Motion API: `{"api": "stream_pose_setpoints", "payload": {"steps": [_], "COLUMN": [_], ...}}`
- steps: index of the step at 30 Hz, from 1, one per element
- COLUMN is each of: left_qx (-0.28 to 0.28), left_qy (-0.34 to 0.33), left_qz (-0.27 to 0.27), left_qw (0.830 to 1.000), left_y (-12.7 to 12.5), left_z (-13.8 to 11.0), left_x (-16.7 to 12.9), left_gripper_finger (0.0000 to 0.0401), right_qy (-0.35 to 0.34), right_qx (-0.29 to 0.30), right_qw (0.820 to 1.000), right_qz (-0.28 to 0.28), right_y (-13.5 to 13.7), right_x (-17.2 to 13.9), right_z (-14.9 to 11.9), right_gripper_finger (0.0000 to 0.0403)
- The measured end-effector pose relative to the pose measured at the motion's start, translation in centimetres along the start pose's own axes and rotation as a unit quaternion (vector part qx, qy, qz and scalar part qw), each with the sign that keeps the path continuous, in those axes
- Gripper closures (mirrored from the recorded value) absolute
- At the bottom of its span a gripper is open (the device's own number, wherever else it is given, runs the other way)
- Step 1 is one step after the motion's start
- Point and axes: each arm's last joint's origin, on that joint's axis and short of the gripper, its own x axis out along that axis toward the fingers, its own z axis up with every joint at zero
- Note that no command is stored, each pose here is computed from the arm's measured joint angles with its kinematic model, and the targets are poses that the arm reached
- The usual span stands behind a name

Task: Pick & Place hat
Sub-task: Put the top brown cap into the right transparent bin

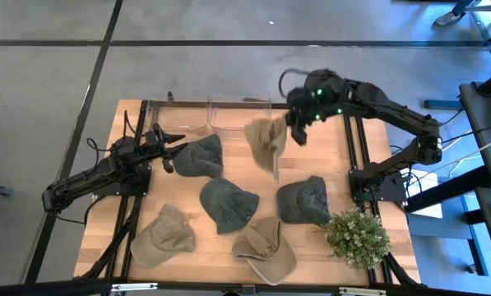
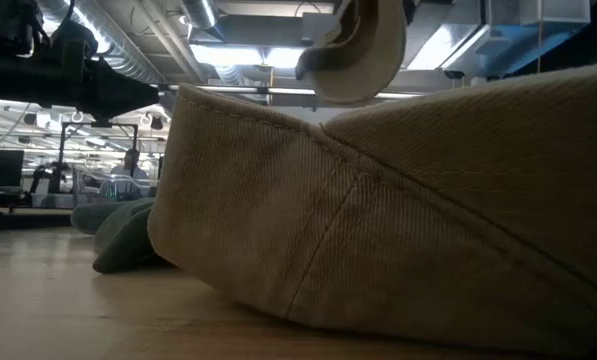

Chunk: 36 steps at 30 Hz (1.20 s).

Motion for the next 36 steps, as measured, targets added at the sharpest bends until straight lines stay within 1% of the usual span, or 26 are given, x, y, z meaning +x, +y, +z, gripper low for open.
{"api": "stream_pose_setpoints", "payload": {"steps": [2,5,8,10,12,15,17,20,21,23,27,29,31,34,36], "left_qx": [0.0,0.0,0.0,0.0,0.0,0.0,0.0,0.0,0.0,0.0,0.0,0.0,0.0,0.0,0.0], "left_qy": [0.0,0.0,0.0,0.0,0.0,0.0,0.0,0.0,0.0,0.0,0.0,0.0,0.0,0.0,0.0], "left_qz": [0.0,0.0,0.0,0.0,0.0,0.0,0.0,0.0,0.0,0.001,0.0,0.0,0.0,0.0,0.0], "left_qw": [1.0,1.0,1.0,1.0,1.0,1.0,1.0,1.0,1.0,1.0,1.0,1.0,1.0,1.0,1.0], "left_y": [0.0,0.0,0.0,0.0,0.0,0.0,0.0,0.0,0.0,0.0,0.0,0.0,0.0,0.0,0.0], "left_z": [0.0,0.0,0.0,0.0,0.0,0.0,0.0,0.0,0.0,0.0,0.0,0.0,0.0,0.0,0.0], "left_x": [0.0,0.0,0.0,0.0,0.0,0.0,0.0,0.0,0.0,0.0,0.0,0.0,0.0,0.0,0.0], "left_gripper_finger": [0.0258,0.0258,0.0258,0.0258,0.0258,0.0258,0.0258,0.0258,0.0258,0.0258,0.0258,0.0258,0.0258,0.0258,0.0258], "right_qy": [-0.026,-0.024,0.02,0.057,0.102,0.187,0.251,0.344,0.358,0.366,0.386,0.382,0.378,0.382,0.369], "right_qx": [0.015,0.014,0.031,0.06,0.098,0.152,0.18,0.209,0.214,0.229,0.244,0.245,0.266,0.273,0.264], "right_qw": [0.998,0.994,0.988,0.983,0.974,0.951,0.929,0.89,0.884,0.885,0.889,0.891,0.885,0.877,0.882], "right_qz": [-0.051,-0.106,-0.151,-0.165,-0.177,-0.193,-0.202,-0.212,-0.211,-0.176,-0.049,0.007,0.058,0.103,0.126], "right_y": [-0.7,-1.9,-3.1,-4.0,-4.8,-5.7,-6.2,-6.7,-6.9,-7.1,-6.8,-6.8,-6.6,-6.4,-6.3], "right_x": [-0.4,-0.8,-0.7,-0.4,0.0,0.9,1.7,2.6,3.0,4.0,5.3,6.0,6.2,6.5,6.6], "right_z": [0.6,0.8,0.1,-0.6,-1.5,-2.9,-3.9,-5.3,-5.5,-5.8,-5.8,-5.7,-5.7,-5.7,-5.6], "right_gripper_finger": [0.0397,0.0397,0.0397,0.0397,0.0397,0.0397,0.0397,0.0397,0.0397,0.0397,0.0397,0.0397,0.0396,0.0396,0.0395]}}
